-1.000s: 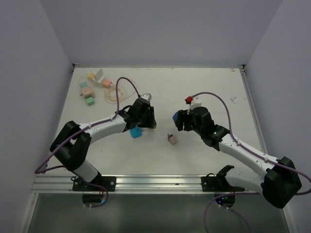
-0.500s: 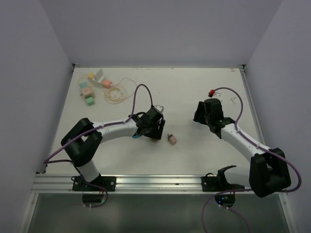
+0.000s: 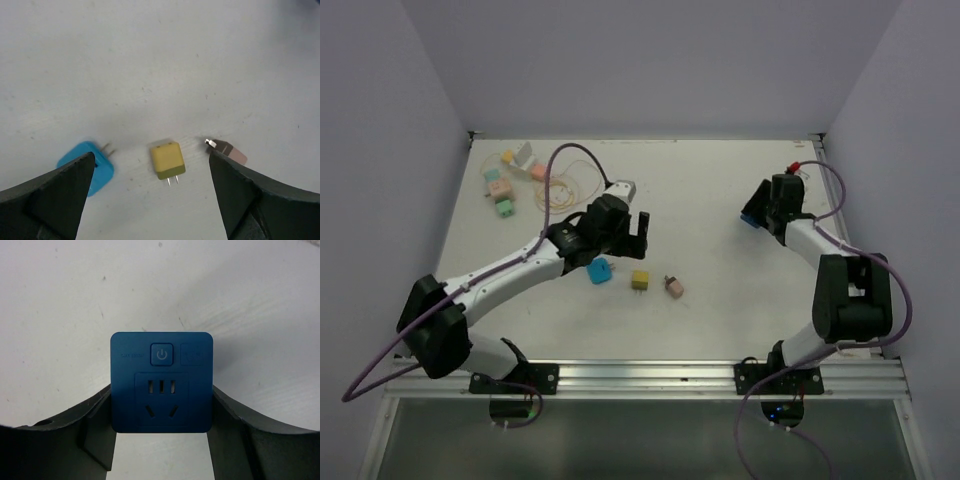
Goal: Pull the plug off the socket
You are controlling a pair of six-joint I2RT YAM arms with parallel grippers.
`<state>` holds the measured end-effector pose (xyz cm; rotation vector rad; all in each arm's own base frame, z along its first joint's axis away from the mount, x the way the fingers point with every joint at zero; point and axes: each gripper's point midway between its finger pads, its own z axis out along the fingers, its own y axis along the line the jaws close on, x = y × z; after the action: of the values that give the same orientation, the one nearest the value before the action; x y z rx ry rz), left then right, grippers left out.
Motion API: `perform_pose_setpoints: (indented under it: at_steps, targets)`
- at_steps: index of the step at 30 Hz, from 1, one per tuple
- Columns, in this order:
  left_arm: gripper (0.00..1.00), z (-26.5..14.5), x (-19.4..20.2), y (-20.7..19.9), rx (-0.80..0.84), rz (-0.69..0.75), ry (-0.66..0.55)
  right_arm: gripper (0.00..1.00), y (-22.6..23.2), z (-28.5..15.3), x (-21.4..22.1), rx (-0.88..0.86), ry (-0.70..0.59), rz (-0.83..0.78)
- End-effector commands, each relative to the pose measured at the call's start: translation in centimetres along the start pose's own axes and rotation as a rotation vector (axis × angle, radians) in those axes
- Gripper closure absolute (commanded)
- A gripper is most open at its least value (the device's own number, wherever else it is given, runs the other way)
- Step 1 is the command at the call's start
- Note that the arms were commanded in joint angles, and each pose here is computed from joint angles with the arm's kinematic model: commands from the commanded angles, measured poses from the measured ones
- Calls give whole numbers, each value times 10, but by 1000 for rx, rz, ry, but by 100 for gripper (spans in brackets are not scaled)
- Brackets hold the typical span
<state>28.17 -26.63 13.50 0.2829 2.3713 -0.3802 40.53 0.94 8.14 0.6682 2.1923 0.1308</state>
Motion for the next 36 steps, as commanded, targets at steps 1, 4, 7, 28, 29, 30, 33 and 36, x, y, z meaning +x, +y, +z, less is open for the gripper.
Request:
perform_pose_setpoints:
  at_steps: [1, 4, 7, 28, 29, 30, 33, 36]
  targets:
    - [0, -25, -30, 46, -65, -44, -144, 100, 28, 16, -65, -132, -134, 84]
    - [1, -37, -31, 93, -139, -94, -194, 100, 23, 37, -77, -170, -120, 138]
    - [0, -49, -25, 130, -209, -120, -233, 100, 21, 53, -86, -214, -109, 175]
    - [1, -68, -24, 183, -355, -126, -335, 23, -24, 88, -56, -279, 25, 412]
    - [1, -68, -25, 183, -353, -130, -340, 20, -28, 86, -52, -270, 30, 406]
    - [1, -68, -24, 184, -355, -130, -337, 19, -33, 85, -50, -255, 37, 408]
    - [1, -68, -25, 185, -355, -134, -338, 14, -41, 81, -46, -235, 45, 402]
    - [1, -69, -25, 186, -356, -142, -341, 12, -42, 74, -46, -236, 40, 401]
